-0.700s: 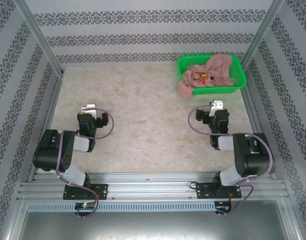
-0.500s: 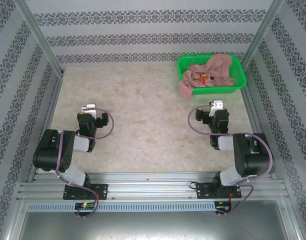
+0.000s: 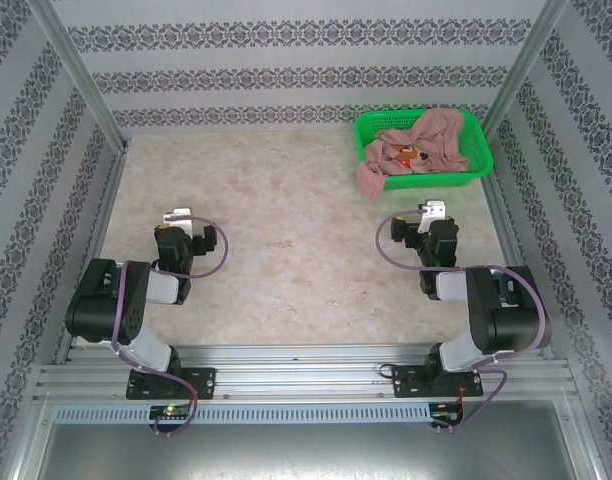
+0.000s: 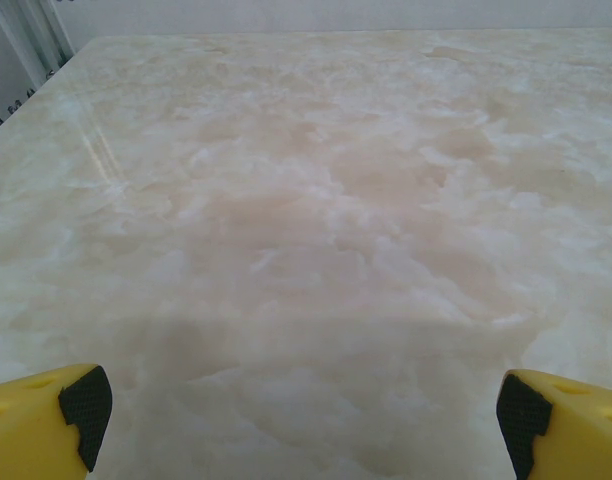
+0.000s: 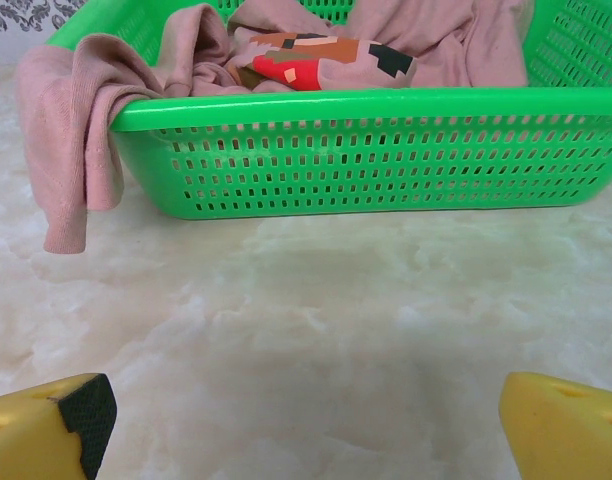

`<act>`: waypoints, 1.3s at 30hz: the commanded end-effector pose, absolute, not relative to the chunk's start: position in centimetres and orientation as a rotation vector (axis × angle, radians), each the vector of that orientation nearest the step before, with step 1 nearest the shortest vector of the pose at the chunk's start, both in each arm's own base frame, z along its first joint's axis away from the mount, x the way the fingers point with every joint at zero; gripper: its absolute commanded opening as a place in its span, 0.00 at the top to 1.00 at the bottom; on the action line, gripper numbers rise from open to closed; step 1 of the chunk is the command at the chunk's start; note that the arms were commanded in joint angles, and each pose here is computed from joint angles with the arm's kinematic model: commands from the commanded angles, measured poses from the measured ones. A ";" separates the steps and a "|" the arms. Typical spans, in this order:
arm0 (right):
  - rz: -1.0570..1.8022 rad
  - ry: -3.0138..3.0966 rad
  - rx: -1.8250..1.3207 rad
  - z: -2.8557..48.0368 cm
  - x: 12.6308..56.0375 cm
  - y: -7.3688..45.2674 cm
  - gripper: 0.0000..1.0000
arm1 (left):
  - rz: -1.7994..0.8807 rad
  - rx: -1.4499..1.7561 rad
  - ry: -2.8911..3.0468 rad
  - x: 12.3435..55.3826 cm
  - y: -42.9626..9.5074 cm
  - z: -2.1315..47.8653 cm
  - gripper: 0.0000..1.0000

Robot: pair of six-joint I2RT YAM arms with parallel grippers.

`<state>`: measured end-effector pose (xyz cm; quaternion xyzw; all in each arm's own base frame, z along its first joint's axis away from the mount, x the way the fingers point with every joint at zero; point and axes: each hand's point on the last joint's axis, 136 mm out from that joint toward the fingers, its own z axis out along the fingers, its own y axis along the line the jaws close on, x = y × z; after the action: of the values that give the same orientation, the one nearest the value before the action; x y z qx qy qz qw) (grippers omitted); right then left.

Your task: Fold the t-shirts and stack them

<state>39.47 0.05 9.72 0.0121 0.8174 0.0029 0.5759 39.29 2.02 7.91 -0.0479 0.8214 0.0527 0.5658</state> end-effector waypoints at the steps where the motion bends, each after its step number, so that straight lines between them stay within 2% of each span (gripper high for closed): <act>1: 0.022 1.890 0.023 10.5 39.8 0.2 0.02 | 0.139 -0.114 1.903 39.7 2.3 8.9 0.00; 6: 0.024 1.886 0.031 10.6 39.8 0.1 0.02 | 0.136 -0.115 1.903 39.8 2.3 8.9 0.00; 8: 0.012 1.891 0.044 12.2 40.1 0.0 0.02 | 0.120 -0.073 1.878 39.6 1.7 9.9 0.00; 10: -0.001 2.022 0.091 13.7 39.0 -0.4 0.02 | 0.116 -0.017 1.905 38.8 0.5 12.2 0.00; 15: 0.079 2.163 0.320 18.7 33.8 -0.5 0.02 | -0.133 -0.134 1.970 35.8 -2.6 22.0 0.00; 18: 0.217 2.151 0.407 22.0 31.7 0.7 0.02 | -0.164 -0.283 2.060 33.8 -2.5 24.5 0.00; 22: 0.361 2.242 0.464 24.5 31.7 2.2 0.02 | -0.256 -0.367 2.237 32.7 -3.7 25.1 0.00; 29: 0.520 2.403 0.394 25.9 38.5 4.7 0.02 | -0.438 -0.242 2.357 34.4 -8.8 26.0 0.00; 39: 0.584 2.589 0.392 20.6 49.6 5.9 0.14 | -0.559 -0.131 2.331 34.2 -11.6 27.4 0.00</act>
<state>49.27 5.30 21.84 0.1432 0.9322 0.1965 0.2681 35.54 -10.76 25.87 -0.0635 0.9090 -0.1963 0.3620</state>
